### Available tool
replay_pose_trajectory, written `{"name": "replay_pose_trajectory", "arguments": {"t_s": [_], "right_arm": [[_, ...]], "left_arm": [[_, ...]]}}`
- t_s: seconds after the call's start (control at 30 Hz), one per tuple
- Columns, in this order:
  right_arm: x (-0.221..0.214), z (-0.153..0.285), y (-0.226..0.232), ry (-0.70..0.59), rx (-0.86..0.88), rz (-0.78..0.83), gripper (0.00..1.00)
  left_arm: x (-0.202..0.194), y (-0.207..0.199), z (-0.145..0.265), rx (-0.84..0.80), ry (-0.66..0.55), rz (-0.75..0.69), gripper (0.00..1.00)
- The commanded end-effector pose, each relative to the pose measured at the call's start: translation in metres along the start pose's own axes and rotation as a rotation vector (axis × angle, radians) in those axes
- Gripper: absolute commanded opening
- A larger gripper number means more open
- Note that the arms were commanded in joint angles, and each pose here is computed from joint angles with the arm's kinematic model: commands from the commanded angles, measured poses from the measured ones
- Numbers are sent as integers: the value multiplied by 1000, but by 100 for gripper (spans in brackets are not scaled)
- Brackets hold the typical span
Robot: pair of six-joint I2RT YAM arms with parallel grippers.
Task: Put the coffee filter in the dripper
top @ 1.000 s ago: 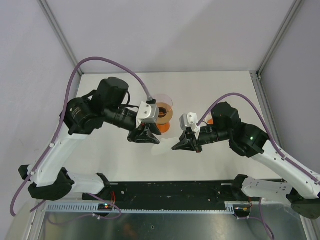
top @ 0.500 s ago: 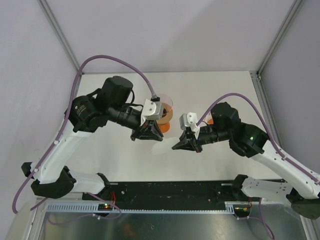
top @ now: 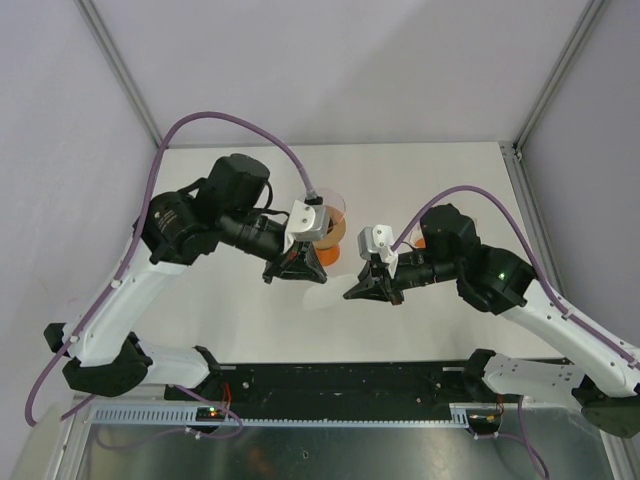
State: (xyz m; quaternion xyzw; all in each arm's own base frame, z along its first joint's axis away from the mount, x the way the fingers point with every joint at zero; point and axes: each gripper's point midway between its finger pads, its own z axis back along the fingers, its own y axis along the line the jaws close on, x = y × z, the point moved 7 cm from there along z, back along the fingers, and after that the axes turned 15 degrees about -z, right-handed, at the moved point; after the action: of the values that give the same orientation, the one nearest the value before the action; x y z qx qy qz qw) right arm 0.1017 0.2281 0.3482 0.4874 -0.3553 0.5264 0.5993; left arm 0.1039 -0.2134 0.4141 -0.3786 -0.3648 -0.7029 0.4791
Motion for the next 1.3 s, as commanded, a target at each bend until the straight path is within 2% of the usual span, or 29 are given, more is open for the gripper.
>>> {"name": "replay_pose_trajectory", "arguments": {"t_s": [0.0, 0.4, 0.43, 0.5, 0.6, 0.7, 0.73, 0.83, 0.97, 1.1, 1.2, 1.27], "right_arm": [[10, 2, 3, -26, 4, 23, 0], [6, 2, -7, -6, -40, 20, 0], [5, 2, -8, -1, -39, 16, 0], [3, 3, -8, 6, -40, 9, 0], [2, 3, -9, 11, -42, 1, 0], [2, 3, -10, 12, -39, -3, 0], [2, 3, -10, 12, -37, -3, 0], [2, 2, -9, 11, -31, -5, 0], [1, 1, -9, 16, -28, -12, 0], [1, 1, -9, 16, -27, -11, 0], [1, 2, -9, 17, -27, -12, 0], [1, 2, -9, 17, -27, -13, 0]], "left_arm": [[3, -2, -4, -22, -24, 10, 0], [-7, 9, -8, 53, 38, 55, 2], [-7, 9, -7, 59, 39, 52, 6], [-3, 7, -3, 65, 29, 30, 24], [3, 1, 3, 54, -3, -16, 44], [5, -4, 6, 32, -22, -50, 53], [5, -4, 6, 26, -22, -55, 52], [3, -5, 6, 25, -10, -63, 39], [-1, 1, 4, 45, 23, -39, 34], [-1, 5, 3, 60, 36, -35, 22], [-1, 6, 2, 56, 32, -33, 19], [-2, 6, 1, 53, 37, -23, 21]]}}
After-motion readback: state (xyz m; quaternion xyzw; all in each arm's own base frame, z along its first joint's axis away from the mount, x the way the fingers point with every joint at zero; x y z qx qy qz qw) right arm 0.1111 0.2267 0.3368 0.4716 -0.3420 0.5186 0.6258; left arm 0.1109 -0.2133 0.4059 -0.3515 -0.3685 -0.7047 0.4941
